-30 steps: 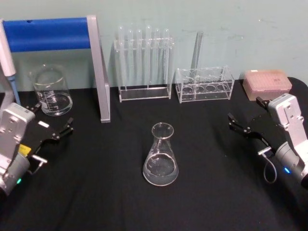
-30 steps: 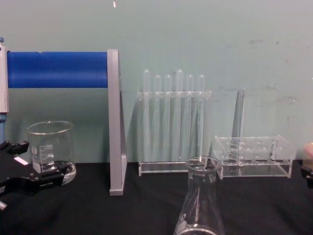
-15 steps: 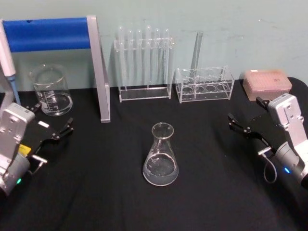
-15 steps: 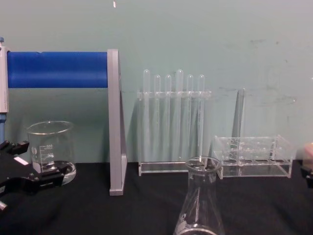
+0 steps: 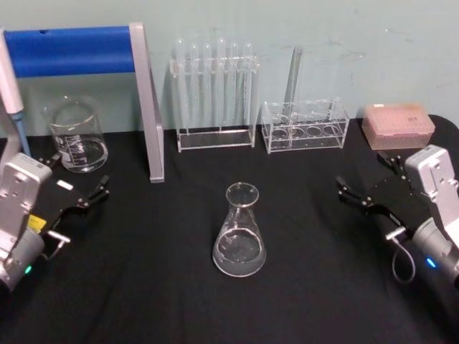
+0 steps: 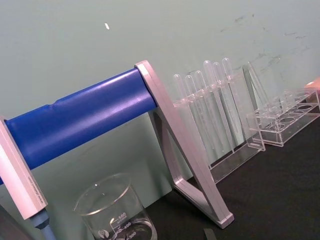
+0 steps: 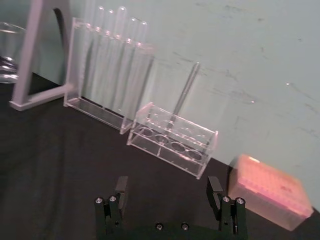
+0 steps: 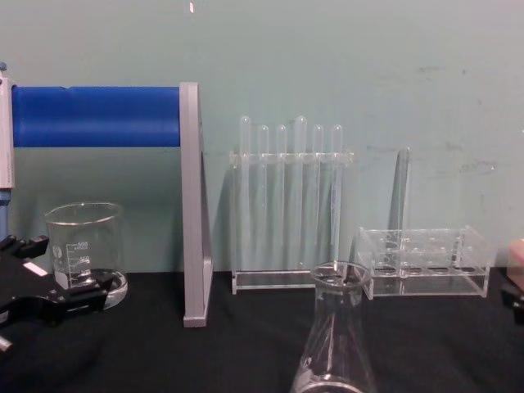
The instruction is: Grasp the erlenmeyer flask with one hand, shake it three times, then place it back.
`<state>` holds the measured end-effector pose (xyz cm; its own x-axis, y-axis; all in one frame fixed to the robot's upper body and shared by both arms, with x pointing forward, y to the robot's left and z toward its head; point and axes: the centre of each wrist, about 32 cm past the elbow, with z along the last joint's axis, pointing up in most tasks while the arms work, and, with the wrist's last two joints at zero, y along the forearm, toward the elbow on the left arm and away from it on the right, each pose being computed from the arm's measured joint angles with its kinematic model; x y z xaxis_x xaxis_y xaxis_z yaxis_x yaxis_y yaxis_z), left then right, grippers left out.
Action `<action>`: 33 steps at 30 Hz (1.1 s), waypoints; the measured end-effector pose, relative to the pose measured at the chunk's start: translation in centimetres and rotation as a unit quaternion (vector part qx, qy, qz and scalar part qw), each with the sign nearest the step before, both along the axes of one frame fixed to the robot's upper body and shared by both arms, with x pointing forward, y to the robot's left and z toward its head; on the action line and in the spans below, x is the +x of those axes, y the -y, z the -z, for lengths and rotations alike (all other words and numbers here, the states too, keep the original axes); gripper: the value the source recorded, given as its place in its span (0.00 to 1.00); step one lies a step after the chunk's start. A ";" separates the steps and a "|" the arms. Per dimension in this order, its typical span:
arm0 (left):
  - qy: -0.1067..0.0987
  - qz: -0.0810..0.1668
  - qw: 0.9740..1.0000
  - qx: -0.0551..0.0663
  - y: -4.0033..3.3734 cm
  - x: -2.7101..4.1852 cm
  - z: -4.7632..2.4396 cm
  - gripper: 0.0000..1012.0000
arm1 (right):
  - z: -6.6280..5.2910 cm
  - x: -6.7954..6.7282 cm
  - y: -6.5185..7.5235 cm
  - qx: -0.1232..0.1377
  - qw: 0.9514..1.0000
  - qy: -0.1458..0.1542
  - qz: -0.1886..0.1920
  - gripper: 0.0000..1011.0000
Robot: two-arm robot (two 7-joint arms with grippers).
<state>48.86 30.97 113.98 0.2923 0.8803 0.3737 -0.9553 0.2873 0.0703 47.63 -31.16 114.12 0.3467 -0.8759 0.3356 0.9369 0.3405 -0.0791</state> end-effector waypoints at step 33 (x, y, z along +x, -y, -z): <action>0.000 0.000 1.000 0.000 0.00 0.00 0.00 0.99 | 0.1 -2.7 -5.2 0.114 0.976 -0.061 -0.177 0.99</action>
<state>48.86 30.97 113.98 0.2923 0.8803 0.3737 -0.9553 0.2873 0.0703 44.90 -25.99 113.99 0.6660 -0.7413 0.0837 0.7460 0.6627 -0.0665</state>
